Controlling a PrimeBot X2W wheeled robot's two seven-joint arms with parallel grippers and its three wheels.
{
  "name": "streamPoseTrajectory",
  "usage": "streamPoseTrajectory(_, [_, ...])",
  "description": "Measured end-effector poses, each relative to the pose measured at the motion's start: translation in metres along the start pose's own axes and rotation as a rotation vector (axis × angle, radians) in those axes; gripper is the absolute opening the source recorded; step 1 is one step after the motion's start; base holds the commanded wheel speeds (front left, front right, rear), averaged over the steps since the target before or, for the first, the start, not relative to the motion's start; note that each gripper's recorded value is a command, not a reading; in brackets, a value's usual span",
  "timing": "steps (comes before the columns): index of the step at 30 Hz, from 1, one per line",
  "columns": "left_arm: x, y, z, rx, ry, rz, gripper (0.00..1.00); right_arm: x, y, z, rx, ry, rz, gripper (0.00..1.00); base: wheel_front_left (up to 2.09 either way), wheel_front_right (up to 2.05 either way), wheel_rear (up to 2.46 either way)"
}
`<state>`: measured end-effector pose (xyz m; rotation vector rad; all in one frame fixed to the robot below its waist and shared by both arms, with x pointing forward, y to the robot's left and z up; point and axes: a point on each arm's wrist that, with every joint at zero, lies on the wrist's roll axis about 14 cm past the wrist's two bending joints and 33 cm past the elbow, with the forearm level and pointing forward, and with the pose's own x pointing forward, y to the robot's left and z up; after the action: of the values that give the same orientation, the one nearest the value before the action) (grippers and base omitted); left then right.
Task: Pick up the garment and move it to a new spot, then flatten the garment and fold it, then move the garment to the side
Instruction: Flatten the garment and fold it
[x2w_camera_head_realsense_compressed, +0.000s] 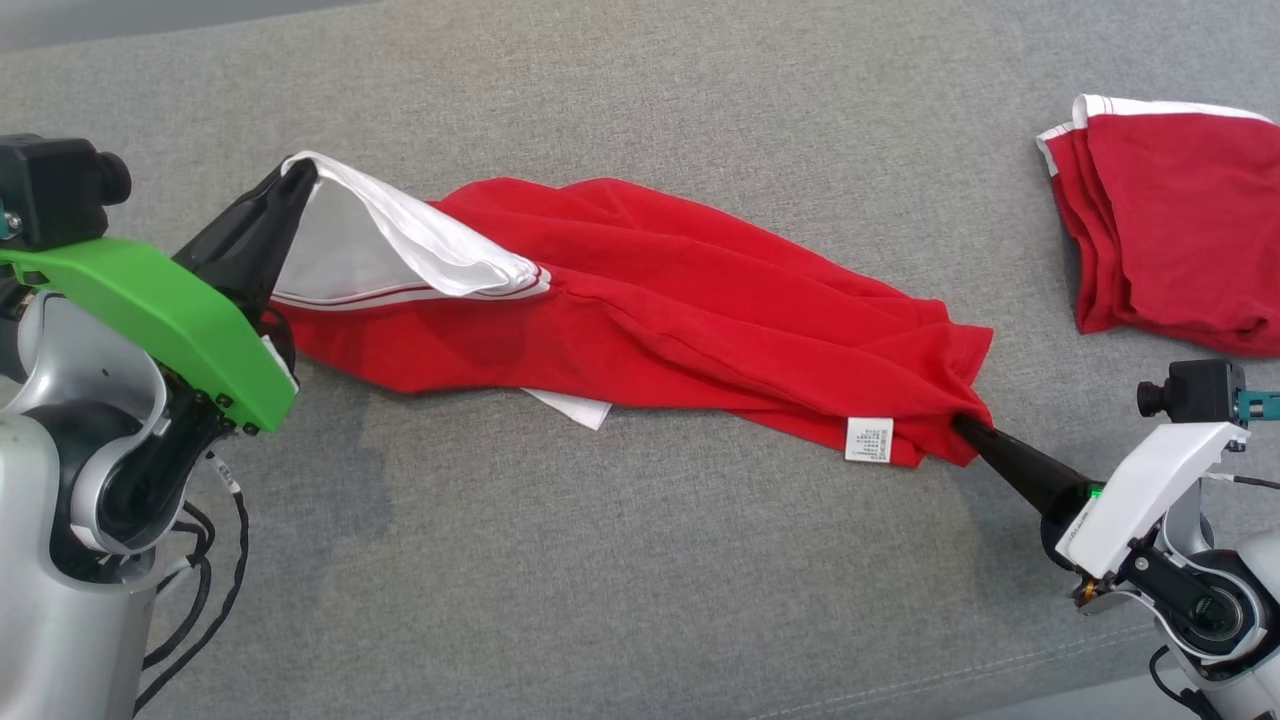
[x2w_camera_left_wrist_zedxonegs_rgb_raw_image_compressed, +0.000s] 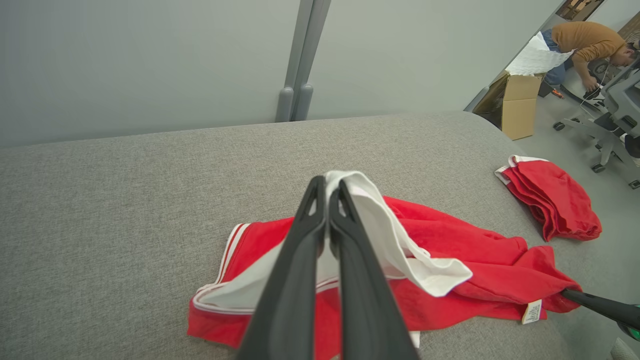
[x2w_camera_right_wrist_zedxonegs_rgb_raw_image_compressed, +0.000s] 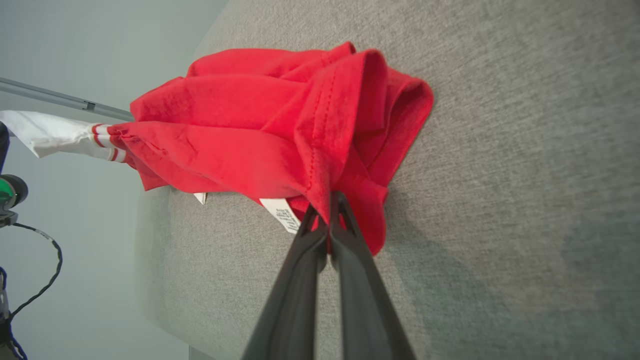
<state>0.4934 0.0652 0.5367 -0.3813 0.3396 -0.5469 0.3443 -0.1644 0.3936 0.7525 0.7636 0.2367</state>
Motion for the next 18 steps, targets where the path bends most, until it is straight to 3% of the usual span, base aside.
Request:
streamPoseTrajectory(1, [0.000, 0.000, 0.000, 0.000, 0.000, 0.000, 0.00, 0.000, 0.000, 0.000, 0.000, 0.000, 0.000, 0.91, 0.00, 0.00, 0.00])
streamPoseTrajectory(2, [0.000, 0.000, 0.000, -0.001, -0.001, 0.000, 0.00, 0.001, 0.000, 0.000, 0.002, -0.005, 0.000, 1.00, 0.00, 0.00, 0.00])
streamPoseTrajectory(11, [0.005, 0.001, -0.002, -0.005, -0.005, -0.007, 0.00, -0.008, -0.031, 0.032, -0.031, -0.164, -0.107, 1.00, 0.00, 0.00, 0.00])
streamPoseTrajectory(18, [0.006, 0.002, -0.003, -0.007, -0.010, -0.005, 0.00, -0.010, -0.033, 0.026, -0.053, -0.171, -0.118, 1.00, 0.00, 0.00, 0.00])
